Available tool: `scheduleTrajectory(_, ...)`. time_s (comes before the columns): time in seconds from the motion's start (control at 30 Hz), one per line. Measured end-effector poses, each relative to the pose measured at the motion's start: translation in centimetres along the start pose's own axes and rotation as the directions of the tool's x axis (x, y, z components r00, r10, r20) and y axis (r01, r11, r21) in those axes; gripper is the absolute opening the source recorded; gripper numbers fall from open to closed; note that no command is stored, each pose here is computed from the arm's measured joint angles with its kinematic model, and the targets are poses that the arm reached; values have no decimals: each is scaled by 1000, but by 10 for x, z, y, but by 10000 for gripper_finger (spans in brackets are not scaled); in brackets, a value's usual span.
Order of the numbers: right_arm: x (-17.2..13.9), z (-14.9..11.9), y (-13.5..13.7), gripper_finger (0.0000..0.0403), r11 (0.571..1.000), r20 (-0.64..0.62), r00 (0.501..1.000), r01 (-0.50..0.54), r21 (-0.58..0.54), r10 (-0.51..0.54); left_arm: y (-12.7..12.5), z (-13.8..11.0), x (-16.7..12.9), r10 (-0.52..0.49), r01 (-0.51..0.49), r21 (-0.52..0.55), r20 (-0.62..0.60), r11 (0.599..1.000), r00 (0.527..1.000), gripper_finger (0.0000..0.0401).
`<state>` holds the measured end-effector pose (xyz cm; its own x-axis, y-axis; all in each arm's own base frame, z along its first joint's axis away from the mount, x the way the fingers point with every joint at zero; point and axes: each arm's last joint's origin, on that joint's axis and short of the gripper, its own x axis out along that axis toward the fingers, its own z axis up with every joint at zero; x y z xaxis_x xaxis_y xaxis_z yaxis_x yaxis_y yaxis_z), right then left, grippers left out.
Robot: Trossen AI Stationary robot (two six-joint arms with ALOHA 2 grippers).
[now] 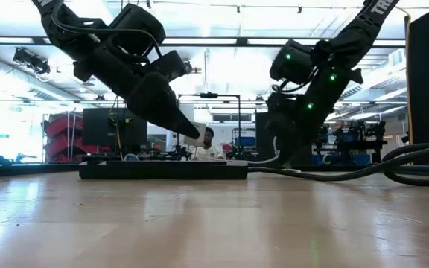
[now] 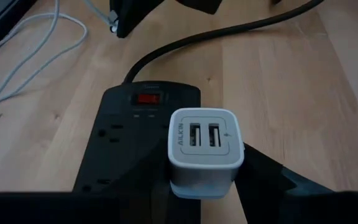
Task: Insert USB
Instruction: Remove the white charger cable from the white charger adapter
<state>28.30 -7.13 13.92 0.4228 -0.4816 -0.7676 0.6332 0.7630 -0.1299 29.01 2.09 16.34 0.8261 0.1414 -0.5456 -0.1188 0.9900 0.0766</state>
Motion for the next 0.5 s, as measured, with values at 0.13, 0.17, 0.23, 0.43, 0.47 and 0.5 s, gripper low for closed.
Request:
scheduleTrajectory(0.13,-2,-3,6,56,998,-21,999,-39,-50,38,0,0,0,0,0,-8,-1,1000,1000,129)
scheduleTrajectory(0.17,-3,-4,8,67,996,-25,998,-55,-70,53,0,0,0,0,0,-8,-1,1000,1000,129)
scheduleTrajectory(0.23,-5,-7,13,92,993,-36,997,-69,-92,66,0,-1,0,-5,5,-7,-7,1000,1000,129)
scheduleTrajectory(0.43,-10,-20,17,162,990,-117,993,-19,-137,3,0,-2,0,-9,9,-6,-20,1000,1000,129)
scheduleTrajectory(0.47,-11,-23,16,172,991,-138,990,-9,-136,-10,0,-2,0,-9,9,-6,-20,1000,1000,129)
scheduleTrajectory(0.5,-13,-24,15,181,991,-155,988,0,-134,-21,0,-2,0,-9,9,-6,-19,1000,1000,129)
